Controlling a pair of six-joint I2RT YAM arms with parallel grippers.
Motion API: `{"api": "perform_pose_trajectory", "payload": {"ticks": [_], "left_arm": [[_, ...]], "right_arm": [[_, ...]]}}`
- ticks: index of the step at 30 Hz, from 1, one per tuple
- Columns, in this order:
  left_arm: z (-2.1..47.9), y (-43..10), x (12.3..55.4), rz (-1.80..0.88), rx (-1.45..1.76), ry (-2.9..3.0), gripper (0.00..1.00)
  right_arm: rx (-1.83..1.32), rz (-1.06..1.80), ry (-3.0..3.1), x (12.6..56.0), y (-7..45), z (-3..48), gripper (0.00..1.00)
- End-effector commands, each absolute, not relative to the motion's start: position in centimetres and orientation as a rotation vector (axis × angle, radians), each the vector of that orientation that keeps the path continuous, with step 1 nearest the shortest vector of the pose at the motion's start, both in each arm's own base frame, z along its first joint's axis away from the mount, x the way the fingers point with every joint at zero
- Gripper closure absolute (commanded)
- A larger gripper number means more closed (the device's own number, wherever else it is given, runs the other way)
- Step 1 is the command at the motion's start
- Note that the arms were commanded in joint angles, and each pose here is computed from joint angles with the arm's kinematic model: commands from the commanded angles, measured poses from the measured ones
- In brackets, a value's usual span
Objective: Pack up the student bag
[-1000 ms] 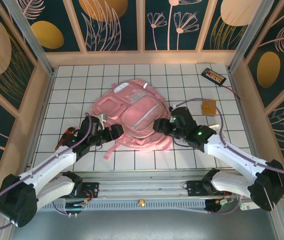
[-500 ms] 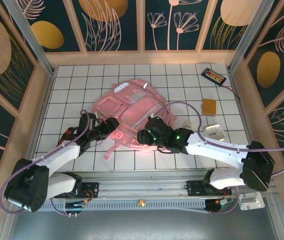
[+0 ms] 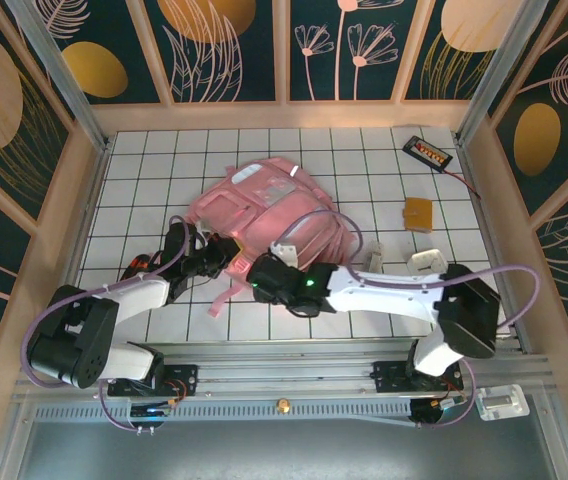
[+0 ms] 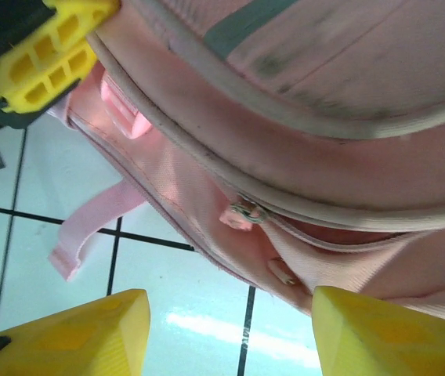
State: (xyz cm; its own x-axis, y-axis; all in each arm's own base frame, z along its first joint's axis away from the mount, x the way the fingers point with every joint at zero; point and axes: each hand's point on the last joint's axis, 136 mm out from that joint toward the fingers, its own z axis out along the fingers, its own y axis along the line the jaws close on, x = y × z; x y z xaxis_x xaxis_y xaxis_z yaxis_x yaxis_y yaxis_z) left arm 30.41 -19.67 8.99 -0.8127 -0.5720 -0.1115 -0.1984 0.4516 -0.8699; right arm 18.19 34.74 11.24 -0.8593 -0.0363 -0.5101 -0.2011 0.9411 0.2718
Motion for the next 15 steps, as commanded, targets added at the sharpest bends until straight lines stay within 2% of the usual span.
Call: {"api": "perform_pose_trajectory", "payload": {"ticks": [1,6,11,15], "left_arm": [[12.3,-21.0,30.6,-1.433,-0.537,2.227,1.00],[12.6,-20.9,29.8,-1.460,-0.528,2.219,1.00],[13.2,-21.2,29.1,-1.492,-0.511,2.208,1.00],[13.6,-21.6,28.7,-1.514,-0.497,2.202,1.00]], "right_arm": [[-0.100,0.267,2.535,19.7,33.9,11.5,0.43],[-0.057,0.203,2.535,20.9,33.8,10.8,0.47],[-0.023,0.179,2.535,22.1,33.8,10.1,0.58],[-0.021,0.154,2.534,22.8,34.2,9.7,0.58]]}}
